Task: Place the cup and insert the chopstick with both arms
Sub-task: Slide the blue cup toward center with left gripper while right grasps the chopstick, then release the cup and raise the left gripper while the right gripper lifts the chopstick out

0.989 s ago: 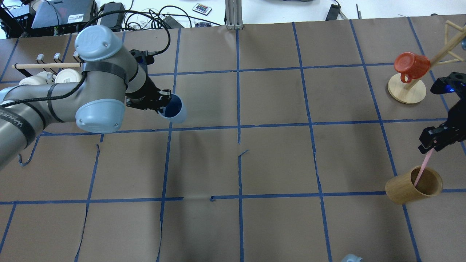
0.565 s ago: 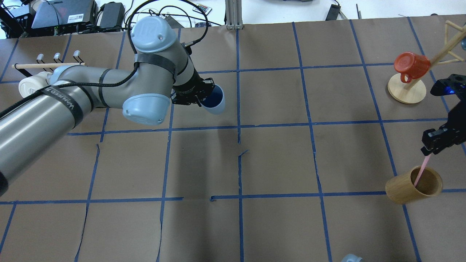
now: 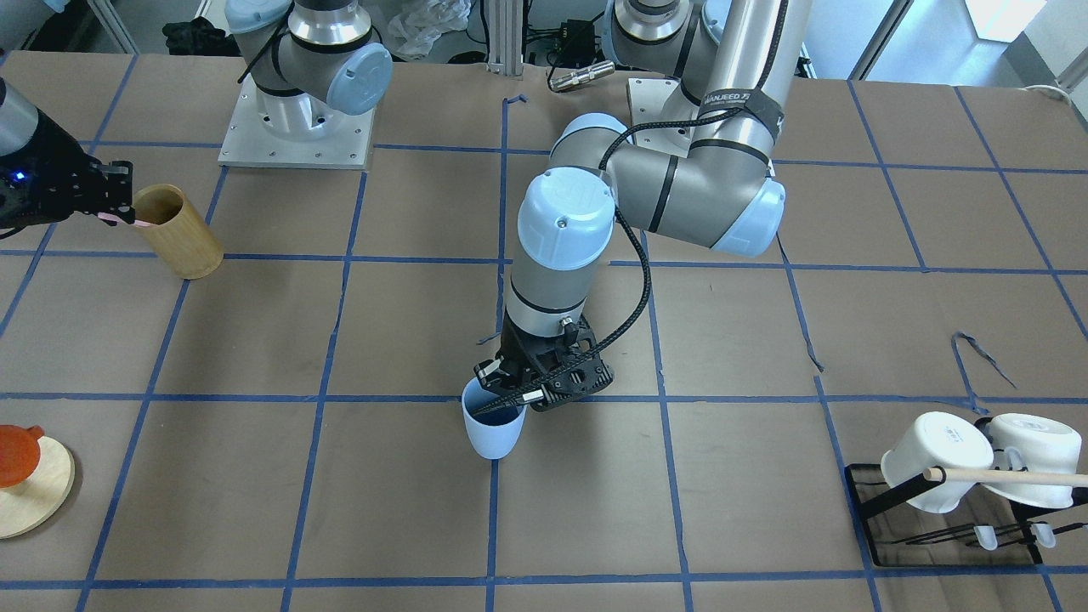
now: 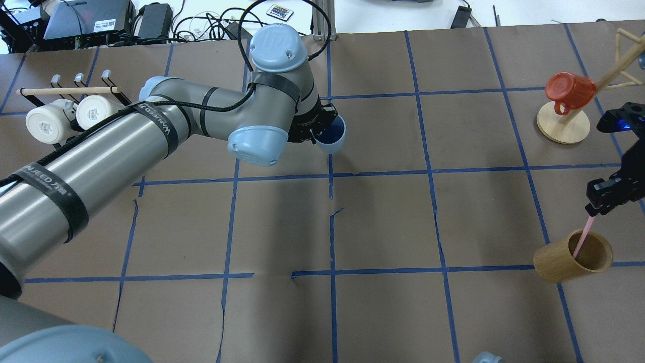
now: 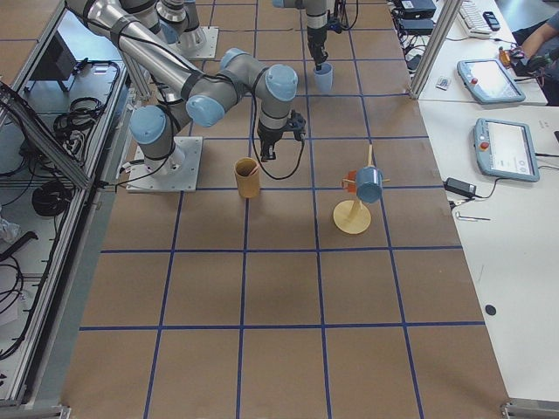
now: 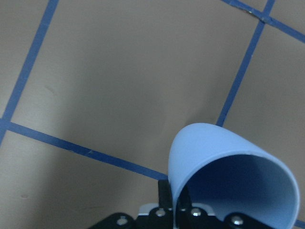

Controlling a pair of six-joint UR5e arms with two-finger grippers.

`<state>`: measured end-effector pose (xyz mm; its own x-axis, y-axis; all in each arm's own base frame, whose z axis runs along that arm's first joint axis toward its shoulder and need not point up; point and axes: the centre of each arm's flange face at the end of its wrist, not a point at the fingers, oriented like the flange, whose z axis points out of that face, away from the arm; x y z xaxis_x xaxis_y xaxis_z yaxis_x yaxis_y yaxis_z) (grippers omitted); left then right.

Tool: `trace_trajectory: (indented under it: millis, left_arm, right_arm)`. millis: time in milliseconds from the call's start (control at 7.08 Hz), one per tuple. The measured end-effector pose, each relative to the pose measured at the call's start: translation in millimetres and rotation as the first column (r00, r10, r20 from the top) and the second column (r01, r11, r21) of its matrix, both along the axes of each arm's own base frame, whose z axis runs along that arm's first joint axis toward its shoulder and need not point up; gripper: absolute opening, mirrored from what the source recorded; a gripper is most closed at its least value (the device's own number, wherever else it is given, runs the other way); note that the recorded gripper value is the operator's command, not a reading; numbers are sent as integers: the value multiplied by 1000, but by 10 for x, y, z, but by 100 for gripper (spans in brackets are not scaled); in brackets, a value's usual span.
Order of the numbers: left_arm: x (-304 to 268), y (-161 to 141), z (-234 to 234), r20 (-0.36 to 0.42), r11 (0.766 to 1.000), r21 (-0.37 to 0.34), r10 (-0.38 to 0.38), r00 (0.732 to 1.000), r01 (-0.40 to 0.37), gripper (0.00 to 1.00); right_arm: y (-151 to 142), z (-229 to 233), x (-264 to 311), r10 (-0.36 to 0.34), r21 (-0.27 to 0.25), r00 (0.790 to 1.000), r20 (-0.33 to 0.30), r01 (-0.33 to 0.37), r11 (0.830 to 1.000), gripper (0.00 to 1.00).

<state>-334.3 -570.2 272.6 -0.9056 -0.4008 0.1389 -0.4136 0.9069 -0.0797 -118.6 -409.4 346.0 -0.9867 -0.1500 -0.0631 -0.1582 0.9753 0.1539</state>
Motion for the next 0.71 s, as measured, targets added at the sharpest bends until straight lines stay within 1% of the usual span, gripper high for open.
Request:
trace_trajectory:
  millis: [283,565,707]
  left_arm:
    - [-67,5,-73,7,1000,8,-14,1000,14,0]
    - [-69,-1,-126,13,1000,15,-25,1000,25,0]
    - [-65,1,-158,18,999,20,-28,999,27,9]
  right_arm:
    - [-23,90,-42,6,0,1000,-27,-6,1000,0]
    - [-88,319,-81,6,-13,999,-36,-7,1000,0]
    - [-128,467,-99,6,-26,999,-40,-7,1000,0]
